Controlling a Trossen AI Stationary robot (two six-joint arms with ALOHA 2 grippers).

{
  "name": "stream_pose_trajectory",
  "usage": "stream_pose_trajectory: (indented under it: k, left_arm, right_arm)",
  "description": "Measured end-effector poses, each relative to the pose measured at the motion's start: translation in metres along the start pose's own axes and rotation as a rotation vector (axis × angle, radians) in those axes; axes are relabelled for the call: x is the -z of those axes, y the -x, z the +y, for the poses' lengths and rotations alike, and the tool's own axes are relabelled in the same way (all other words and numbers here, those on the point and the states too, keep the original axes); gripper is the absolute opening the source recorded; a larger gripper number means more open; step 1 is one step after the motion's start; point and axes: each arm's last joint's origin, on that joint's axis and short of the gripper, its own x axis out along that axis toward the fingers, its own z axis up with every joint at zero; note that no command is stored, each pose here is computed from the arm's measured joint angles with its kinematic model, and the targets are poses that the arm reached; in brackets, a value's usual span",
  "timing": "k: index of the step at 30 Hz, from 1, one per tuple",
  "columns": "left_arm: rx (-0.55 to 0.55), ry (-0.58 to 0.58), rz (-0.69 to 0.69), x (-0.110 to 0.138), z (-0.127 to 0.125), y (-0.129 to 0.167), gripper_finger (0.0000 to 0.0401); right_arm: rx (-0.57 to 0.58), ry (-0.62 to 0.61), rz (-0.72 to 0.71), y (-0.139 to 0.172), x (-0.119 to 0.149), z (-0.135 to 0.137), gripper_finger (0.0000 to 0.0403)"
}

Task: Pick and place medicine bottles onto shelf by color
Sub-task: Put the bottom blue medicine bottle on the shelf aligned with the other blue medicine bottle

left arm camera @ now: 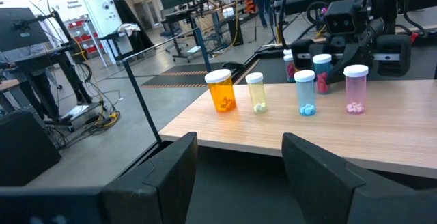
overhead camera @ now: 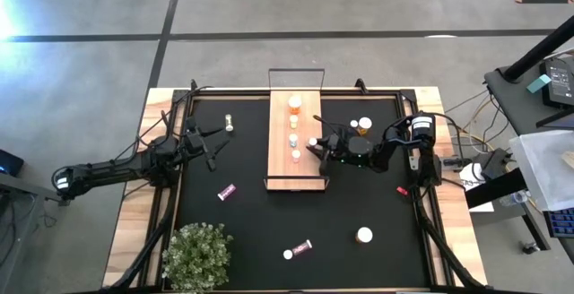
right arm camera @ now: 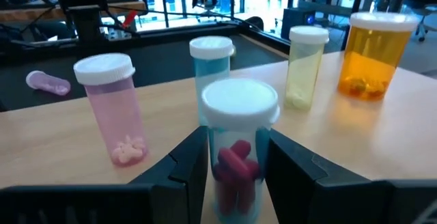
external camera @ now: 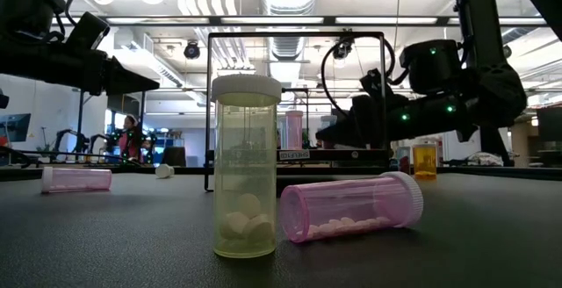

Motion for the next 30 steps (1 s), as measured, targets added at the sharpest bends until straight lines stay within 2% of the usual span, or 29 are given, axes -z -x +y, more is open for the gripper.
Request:
stream_pose_trajectory:
  k: [30]
  left_arm:
    - [0.000, 0.000, 0.000, 0.000, 0.000, 0.000, 0.0199]
  right_arm:
    - [-0.001, -0.003, -0.053, -0.002, -0.012, 0.001, 0.0121]
